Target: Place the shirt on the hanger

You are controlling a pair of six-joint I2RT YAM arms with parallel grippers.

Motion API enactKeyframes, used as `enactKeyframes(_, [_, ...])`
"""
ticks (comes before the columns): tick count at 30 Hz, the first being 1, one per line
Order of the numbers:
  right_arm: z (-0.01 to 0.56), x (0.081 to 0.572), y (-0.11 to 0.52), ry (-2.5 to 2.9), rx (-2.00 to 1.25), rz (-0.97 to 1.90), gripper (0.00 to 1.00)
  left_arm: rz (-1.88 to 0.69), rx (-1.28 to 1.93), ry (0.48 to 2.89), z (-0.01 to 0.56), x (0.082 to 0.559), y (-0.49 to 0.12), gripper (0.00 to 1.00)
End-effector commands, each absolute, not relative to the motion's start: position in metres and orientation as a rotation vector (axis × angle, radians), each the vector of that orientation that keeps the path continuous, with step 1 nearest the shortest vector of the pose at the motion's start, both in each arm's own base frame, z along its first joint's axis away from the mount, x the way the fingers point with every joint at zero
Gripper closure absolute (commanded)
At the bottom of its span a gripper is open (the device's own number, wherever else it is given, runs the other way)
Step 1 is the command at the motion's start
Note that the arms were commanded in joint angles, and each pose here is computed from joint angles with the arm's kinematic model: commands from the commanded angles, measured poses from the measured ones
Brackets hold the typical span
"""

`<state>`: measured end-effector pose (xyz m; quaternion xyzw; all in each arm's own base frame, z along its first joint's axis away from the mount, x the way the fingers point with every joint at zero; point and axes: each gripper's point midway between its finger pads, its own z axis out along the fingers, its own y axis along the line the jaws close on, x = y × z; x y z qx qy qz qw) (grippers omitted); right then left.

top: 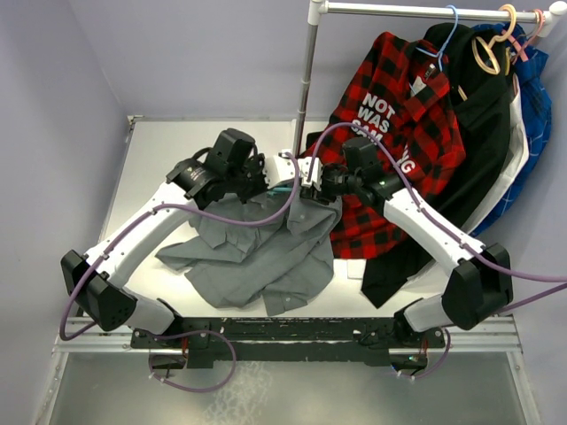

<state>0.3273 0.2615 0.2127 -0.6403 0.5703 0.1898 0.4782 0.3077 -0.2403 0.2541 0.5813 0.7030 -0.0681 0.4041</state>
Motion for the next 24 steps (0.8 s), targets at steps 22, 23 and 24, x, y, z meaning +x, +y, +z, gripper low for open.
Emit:
enactKeyframes(22, [0.195, 0.318, 0.283, 1.391, -1.558, 0.577, 0.94, -0.186, 1.372, 1.666, 0.303, 0.312, -0.247, 1.0])
enactKeyframes(23, [0.197, 0.314, 0.283, 1.385, -1.552, 0.584, 1.0, -0.192, 1.373, 1.664, 0.305, 0.311, -0.247, 1.0])
enactKeyframes(24, [0.199, 0.31, 0.284, 1.387, -1.53, 0.588, 1.0, -0.198, 1.373, 1.665, 0.306, 0.309, -0.247, 1.0])
